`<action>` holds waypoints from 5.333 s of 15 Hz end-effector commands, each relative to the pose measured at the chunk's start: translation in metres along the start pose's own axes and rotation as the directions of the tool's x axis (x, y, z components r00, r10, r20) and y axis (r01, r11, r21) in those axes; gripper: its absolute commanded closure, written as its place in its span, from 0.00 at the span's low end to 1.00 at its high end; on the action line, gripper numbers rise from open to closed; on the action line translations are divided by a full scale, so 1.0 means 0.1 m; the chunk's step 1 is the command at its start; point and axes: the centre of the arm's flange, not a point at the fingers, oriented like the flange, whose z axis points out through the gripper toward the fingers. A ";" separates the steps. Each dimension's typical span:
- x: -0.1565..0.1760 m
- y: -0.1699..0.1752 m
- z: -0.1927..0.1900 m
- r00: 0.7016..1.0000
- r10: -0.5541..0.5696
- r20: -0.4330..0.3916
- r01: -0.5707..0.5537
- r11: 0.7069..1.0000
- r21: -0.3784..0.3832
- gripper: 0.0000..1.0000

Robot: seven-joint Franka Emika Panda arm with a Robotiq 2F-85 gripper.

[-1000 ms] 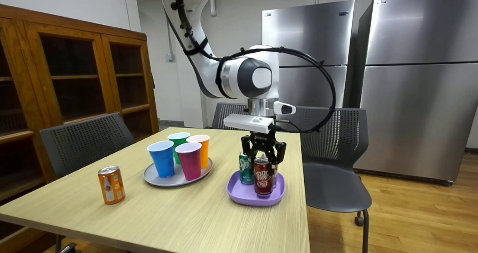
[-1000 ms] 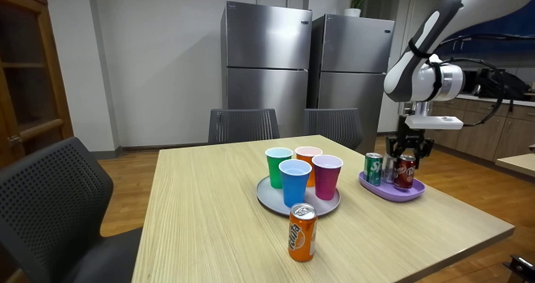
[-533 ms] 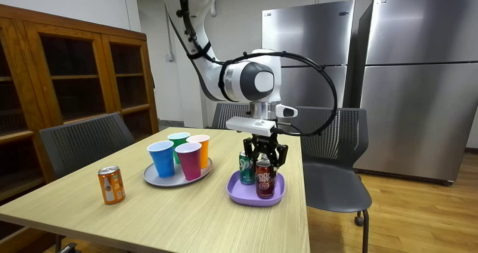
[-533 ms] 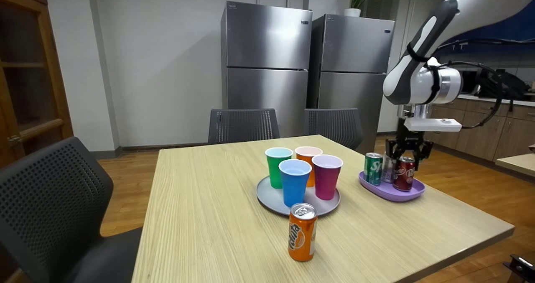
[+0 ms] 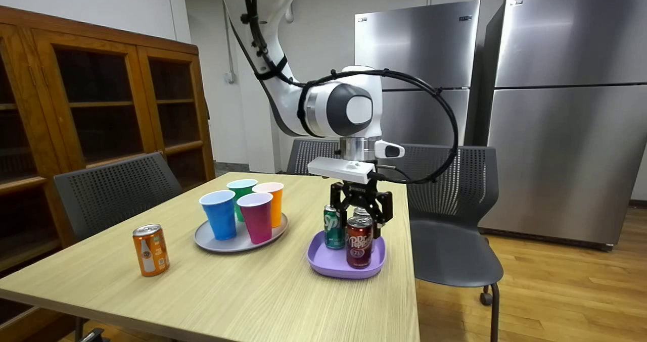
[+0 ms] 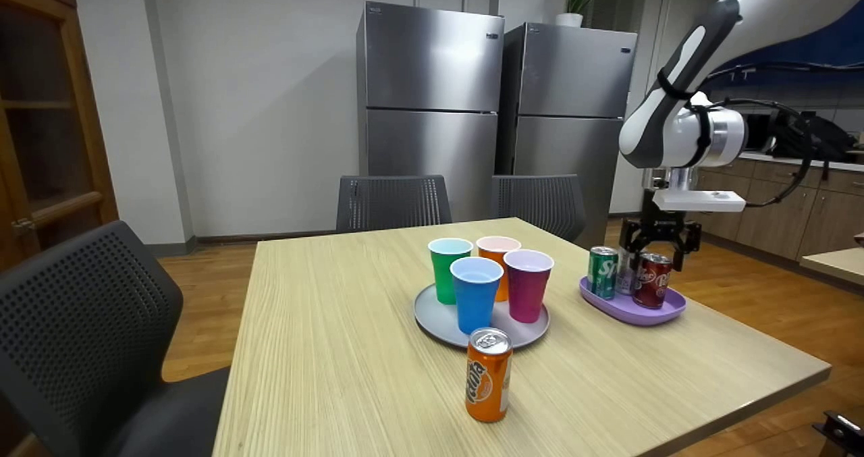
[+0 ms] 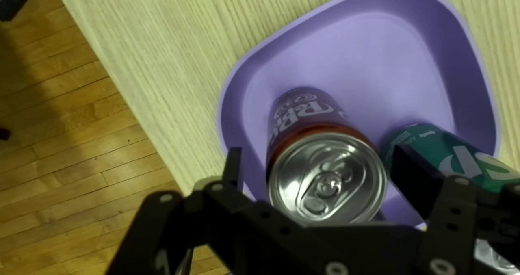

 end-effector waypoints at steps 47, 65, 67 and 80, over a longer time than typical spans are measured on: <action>-2.33 -4.48 -2.13 0.397 -0.891 -0.218 0.900 0.425 -0.096 0.00; -2.55 -4.55 -1.24 0.278 -0.957 -0.080 0.959 0.281 -0.031 0.00; -2.58 -4.52 -1.17 0.293 -0.953 -0.074 0.955 0.295 -0.027 0.00; -2.78 -4.17 -0.62 0.371 -0.927 -0.058 0.927 0.373 -0.030 0.00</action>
